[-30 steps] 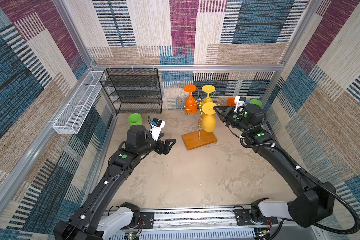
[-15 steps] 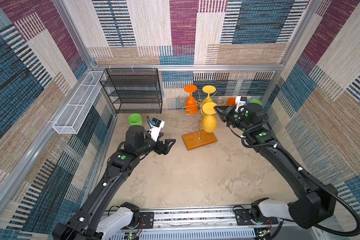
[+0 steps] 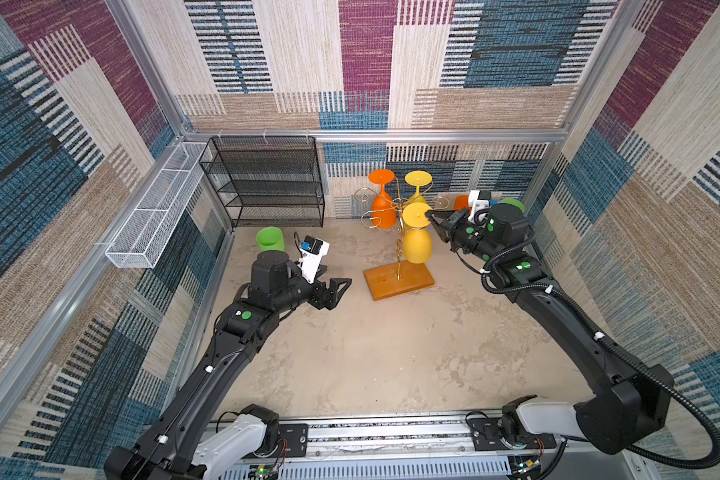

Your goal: Take the wine glass off the wine glass rack

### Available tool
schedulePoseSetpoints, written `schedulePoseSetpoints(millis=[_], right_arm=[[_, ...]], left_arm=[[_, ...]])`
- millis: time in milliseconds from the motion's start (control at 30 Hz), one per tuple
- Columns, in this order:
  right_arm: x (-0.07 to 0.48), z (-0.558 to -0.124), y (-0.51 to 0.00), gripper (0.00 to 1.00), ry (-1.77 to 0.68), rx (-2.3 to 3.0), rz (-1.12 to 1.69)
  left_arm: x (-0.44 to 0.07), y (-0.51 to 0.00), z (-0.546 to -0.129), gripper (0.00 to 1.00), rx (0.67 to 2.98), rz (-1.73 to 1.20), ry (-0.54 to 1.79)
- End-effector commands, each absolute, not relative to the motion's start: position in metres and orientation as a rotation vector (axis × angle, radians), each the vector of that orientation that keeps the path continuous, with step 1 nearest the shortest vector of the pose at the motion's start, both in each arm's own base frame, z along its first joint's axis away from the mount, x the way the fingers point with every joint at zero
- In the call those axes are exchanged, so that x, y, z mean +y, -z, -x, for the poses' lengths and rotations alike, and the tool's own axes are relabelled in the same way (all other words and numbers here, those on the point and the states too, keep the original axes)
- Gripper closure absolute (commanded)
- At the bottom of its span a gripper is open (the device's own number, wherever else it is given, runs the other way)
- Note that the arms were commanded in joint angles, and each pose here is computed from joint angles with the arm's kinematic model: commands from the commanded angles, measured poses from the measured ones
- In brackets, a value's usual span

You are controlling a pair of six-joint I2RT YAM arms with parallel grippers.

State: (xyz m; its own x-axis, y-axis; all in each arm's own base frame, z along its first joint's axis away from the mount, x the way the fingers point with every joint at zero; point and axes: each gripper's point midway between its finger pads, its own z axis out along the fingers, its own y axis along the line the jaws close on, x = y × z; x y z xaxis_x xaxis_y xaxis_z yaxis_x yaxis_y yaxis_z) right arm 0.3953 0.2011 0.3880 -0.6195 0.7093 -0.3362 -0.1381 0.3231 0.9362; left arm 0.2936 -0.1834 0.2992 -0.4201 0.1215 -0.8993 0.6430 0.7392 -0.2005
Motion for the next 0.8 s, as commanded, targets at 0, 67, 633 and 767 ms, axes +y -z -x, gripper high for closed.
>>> schedulePoseSetpoints(millis=[0, 67, 633, 767], right_arm=[[0.207, -0.393, -0.396, 1.00, -1.415, 1.803, -0.474], [0.208, -0.392, -0.395, 1.00, -1.414, 1.805, -0.473], [0.209, -0.382, -0.393, 1.00, -1.414, 1.807, -0.467], [0.211, -0.379, -0.393, 1.00, -1.425, 1.806, -0.467]], left_arm=[[-0.185, -0.306, -0.293, 0.12, 1.920, -0.593, 0.668], [-0.185, -0.306, -0.293, 0.12, 1.919, -0.595, 0.669], [-0.187, -0.303, -0.295, 0.12, 1.932, -0.593, 0.677], [-0.188, -0.303, -0.295, 0.13, 1.931, -0.595, 0.682]])
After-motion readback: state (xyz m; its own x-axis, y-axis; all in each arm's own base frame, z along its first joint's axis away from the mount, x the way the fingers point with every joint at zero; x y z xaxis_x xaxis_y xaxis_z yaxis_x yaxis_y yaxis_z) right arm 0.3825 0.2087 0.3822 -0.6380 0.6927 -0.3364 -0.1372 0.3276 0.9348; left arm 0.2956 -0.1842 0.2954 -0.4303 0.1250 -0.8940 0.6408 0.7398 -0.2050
